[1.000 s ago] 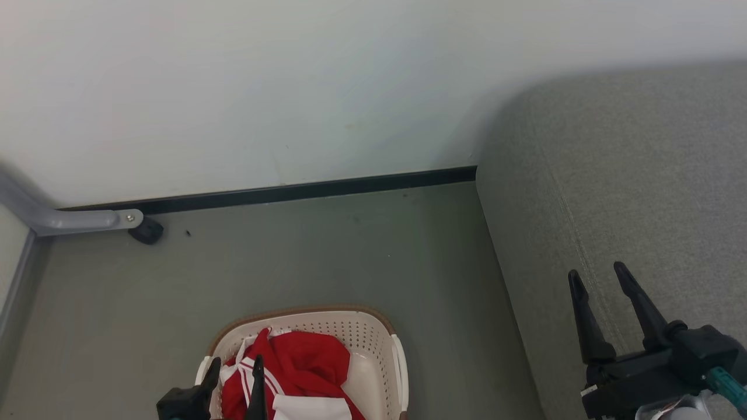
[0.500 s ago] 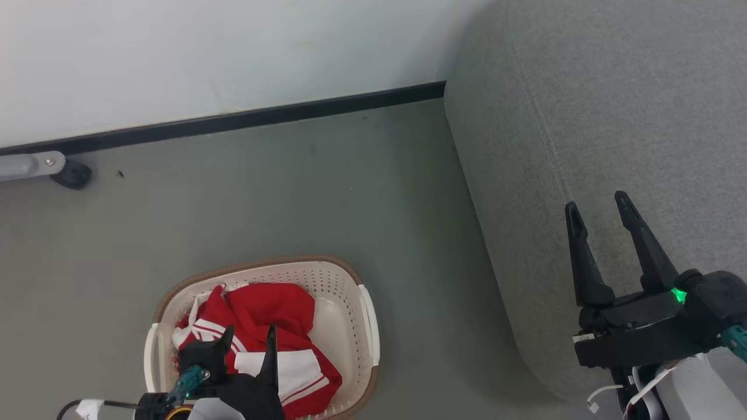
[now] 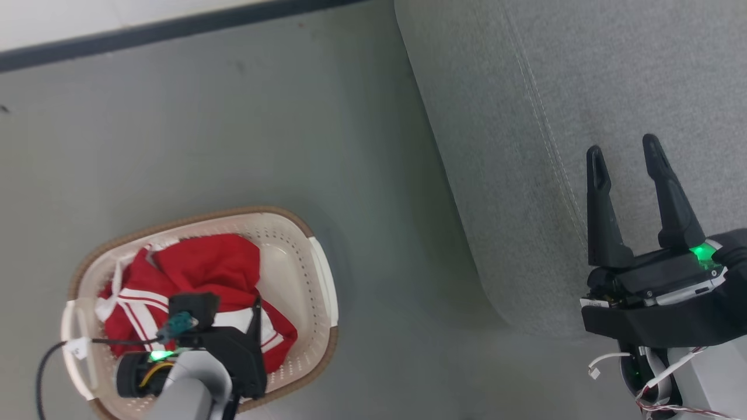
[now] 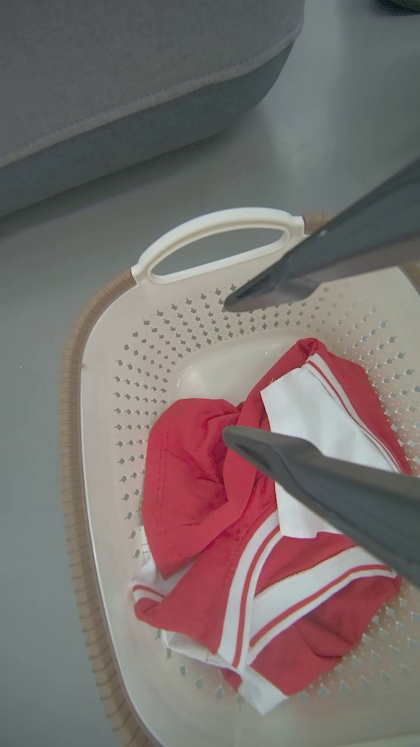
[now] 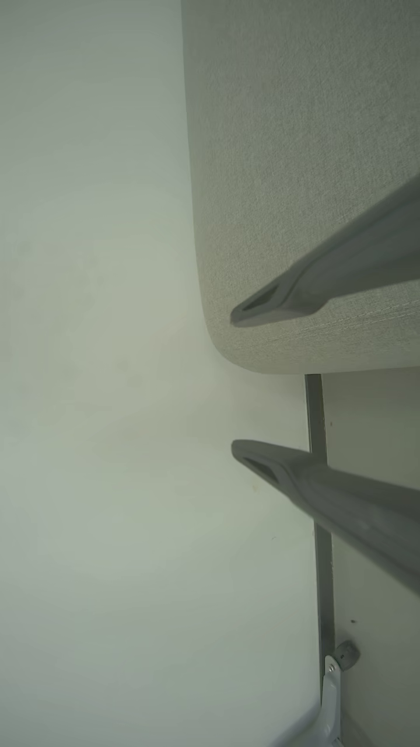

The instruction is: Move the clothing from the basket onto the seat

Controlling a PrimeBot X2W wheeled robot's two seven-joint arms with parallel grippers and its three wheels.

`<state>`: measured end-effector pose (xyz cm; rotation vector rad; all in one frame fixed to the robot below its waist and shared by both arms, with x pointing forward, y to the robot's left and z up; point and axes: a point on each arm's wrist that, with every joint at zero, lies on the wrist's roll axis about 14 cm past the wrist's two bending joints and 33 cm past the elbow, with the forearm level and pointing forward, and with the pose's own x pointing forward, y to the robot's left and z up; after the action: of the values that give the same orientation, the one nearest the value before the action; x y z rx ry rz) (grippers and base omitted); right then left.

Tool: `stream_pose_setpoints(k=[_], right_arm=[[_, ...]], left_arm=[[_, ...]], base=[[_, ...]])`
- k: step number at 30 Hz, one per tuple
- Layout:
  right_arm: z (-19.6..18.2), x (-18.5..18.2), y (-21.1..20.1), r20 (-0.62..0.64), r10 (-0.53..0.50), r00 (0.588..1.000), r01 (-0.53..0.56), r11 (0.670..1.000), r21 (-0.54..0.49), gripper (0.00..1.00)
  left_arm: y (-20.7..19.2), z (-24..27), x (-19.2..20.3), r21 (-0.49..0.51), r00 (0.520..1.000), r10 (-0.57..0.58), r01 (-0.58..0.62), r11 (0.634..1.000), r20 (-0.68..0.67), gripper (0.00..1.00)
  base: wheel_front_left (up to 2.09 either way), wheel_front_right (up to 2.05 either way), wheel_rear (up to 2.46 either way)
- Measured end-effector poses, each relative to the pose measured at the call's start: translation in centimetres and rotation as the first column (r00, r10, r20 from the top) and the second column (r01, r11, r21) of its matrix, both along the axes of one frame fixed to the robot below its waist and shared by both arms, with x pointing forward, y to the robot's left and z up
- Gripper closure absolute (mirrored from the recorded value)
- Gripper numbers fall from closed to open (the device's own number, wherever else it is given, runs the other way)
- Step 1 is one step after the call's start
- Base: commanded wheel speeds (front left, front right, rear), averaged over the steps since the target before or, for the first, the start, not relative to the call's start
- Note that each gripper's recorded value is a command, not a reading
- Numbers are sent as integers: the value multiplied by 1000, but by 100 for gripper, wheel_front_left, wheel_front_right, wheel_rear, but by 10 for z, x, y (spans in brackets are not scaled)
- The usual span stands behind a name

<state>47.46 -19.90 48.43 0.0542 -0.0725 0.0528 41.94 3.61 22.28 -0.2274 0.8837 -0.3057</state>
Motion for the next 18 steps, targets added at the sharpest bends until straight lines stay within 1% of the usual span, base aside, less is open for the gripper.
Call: stream_pose_setpoints(k=[6, 13, 18], right_arm=[[-10, 8, -11, -9, -36, 999, 36, 999, -13, 0], [-32, 11, -28, -52, -88, 995, 86, 995, -45, 0], [-46, 15, -37, -76, -112, 991, 107, 992, -66, 0]], left_arm=[[5, -39, 4, 36, 995, -35, 39, 999, -88, 0], [-14, -77, 6, 19, 981, -82, 86, 996, -177, 0], [-26, -103, 1, 19, 963, -136, 145, 989, -235, 0]], base=[[0, 0, 0], [0, 0, 0], [0, 0, 0]])
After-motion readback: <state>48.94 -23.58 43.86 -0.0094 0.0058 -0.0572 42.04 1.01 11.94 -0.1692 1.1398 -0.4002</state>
